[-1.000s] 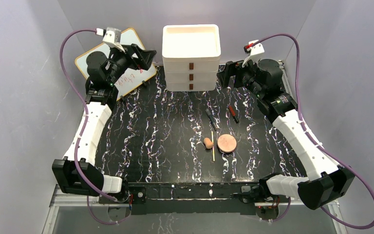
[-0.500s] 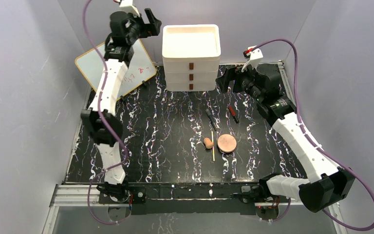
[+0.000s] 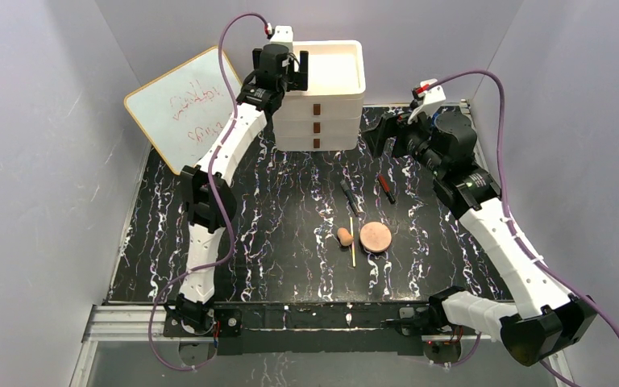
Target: Organize the makeup
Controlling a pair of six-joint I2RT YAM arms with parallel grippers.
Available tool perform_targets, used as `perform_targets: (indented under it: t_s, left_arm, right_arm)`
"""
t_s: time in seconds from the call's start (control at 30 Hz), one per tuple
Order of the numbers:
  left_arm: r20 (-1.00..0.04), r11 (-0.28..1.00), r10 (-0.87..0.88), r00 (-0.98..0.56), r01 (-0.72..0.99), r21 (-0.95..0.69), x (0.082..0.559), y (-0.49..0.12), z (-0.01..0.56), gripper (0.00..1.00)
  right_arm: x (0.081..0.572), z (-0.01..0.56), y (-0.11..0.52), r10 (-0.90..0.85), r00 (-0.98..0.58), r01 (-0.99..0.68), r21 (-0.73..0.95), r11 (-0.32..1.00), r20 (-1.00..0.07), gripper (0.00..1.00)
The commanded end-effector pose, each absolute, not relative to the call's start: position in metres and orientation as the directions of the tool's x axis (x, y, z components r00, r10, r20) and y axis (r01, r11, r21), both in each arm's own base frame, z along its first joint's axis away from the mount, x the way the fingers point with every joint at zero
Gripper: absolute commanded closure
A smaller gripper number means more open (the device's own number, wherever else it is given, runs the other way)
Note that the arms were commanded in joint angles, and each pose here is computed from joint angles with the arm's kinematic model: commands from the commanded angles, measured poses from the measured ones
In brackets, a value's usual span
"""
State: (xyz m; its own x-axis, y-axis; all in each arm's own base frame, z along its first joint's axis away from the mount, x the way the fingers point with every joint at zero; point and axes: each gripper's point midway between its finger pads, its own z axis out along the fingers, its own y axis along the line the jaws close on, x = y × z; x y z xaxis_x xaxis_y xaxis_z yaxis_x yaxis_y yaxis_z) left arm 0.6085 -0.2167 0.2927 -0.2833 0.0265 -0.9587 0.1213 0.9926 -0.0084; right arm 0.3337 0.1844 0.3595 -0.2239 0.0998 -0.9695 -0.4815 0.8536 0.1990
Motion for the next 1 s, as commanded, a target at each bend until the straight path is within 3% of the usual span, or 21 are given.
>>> perform_targets:
  t_s: [0.0,0.23,0.57,0.77,0.97]
  left_arm:
    - [-0.979,0.997,0.037,-0.202,-0.063,0.051,0.606,-0.182,0.324,0.08]
    - [-0.990,0.990,0.011,-0.144,-0.139,0.031,0.607,-0.170,0.329,0.08]
    - [-0.978,0.982,-0.125,-0.168,-0.161,-0.098,0.639,-0.151,0.302,0.18]
    - [-0.957,0.977,-0.210,-0.202,-0.079,-0.198,0.662,-0.144,0.289,0.32]
    - [-0.943,0.975,-0.215,-0.254,0.008,-0.224,0.667,-0.150,0.273,0.28]
  right_arm:
    - [0.327,0.367,0.181,0.113,-0.192,-0.488,0.195,0.851,-0.975,0.02]
    - [0.326,0.363,0.183,0.109,-0.203,-0.497,0.199,0.845,-0.973,0.02]
    - [0.325,0.359,0.186,0.105,-0.221,-0.509,0.207,0.836,-0.970,0.02]
    - [0.324,0.346,0.188,0.103,-0.253,-0.508,0.223,0.832,-0.962,0.02]
    - [0.327,0.340,0.193,0.106,-0.272,-0.515,0.238,0.823,-0.956,0.02]
